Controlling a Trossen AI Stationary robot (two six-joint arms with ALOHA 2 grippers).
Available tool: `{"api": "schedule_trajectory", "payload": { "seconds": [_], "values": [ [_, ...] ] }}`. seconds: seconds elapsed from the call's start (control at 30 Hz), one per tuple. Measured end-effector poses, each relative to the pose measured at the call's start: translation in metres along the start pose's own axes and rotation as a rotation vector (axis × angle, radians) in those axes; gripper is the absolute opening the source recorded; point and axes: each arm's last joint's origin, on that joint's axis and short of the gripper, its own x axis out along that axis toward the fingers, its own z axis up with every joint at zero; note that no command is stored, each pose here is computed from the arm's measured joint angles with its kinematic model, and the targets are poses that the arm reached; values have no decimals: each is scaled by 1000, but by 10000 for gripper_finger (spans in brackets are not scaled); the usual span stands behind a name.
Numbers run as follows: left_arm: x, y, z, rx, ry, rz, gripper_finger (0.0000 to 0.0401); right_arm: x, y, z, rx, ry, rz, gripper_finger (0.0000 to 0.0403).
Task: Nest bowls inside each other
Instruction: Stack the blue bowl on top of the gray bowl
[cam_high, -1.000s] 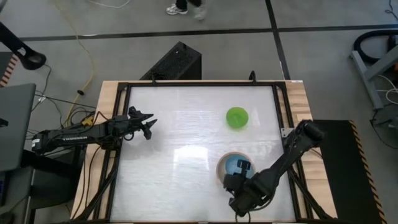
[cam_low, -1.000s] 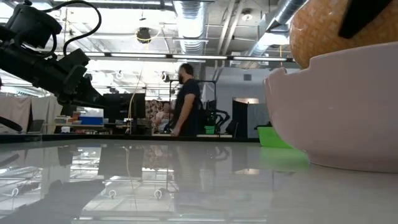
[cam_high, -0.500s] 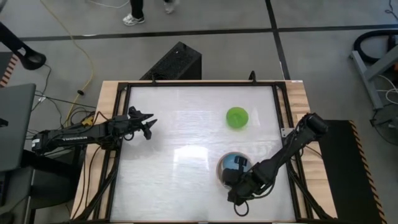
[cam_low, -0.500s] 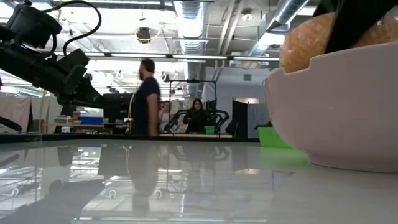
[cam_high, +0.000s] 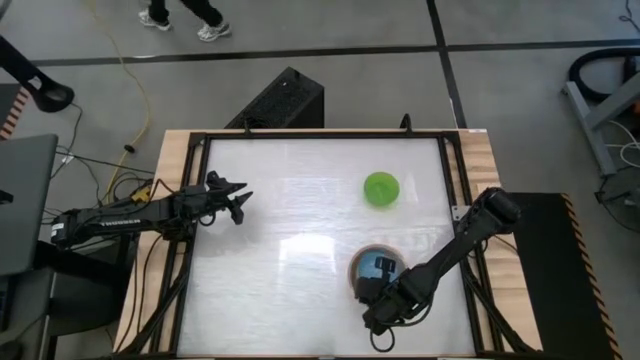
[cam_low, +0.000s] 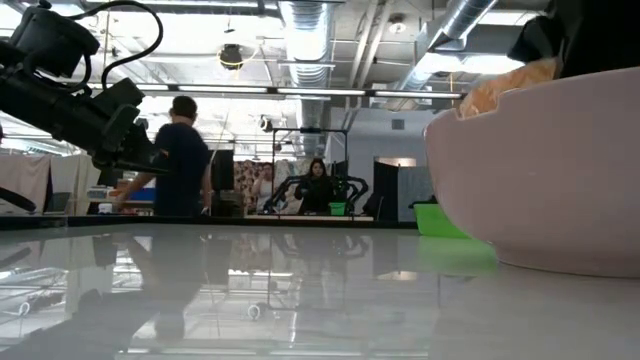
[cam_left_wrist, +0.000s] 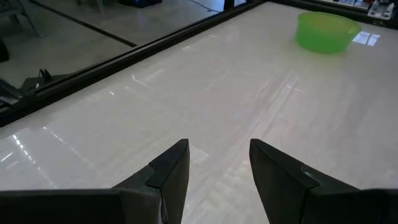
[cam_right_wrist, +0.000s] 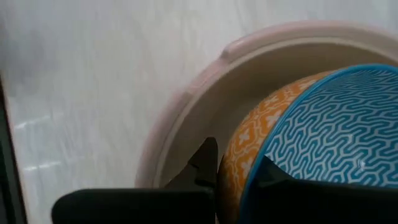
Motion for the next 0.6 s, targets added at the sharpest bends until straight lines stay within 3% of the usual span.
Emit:
{"api": "schedule_trajectory", "payload": {
  "seconds": [0.27, 0.6],
  "values": [
    [0, 0, 0, 0, 0, 0, 158, 9, 0, 0, 27, 32, -9, 39],
    [0, 0, 0, 0, 0, 0, 158, 9, -4, 1, 79, 45, -19, 158]
  ]
}}
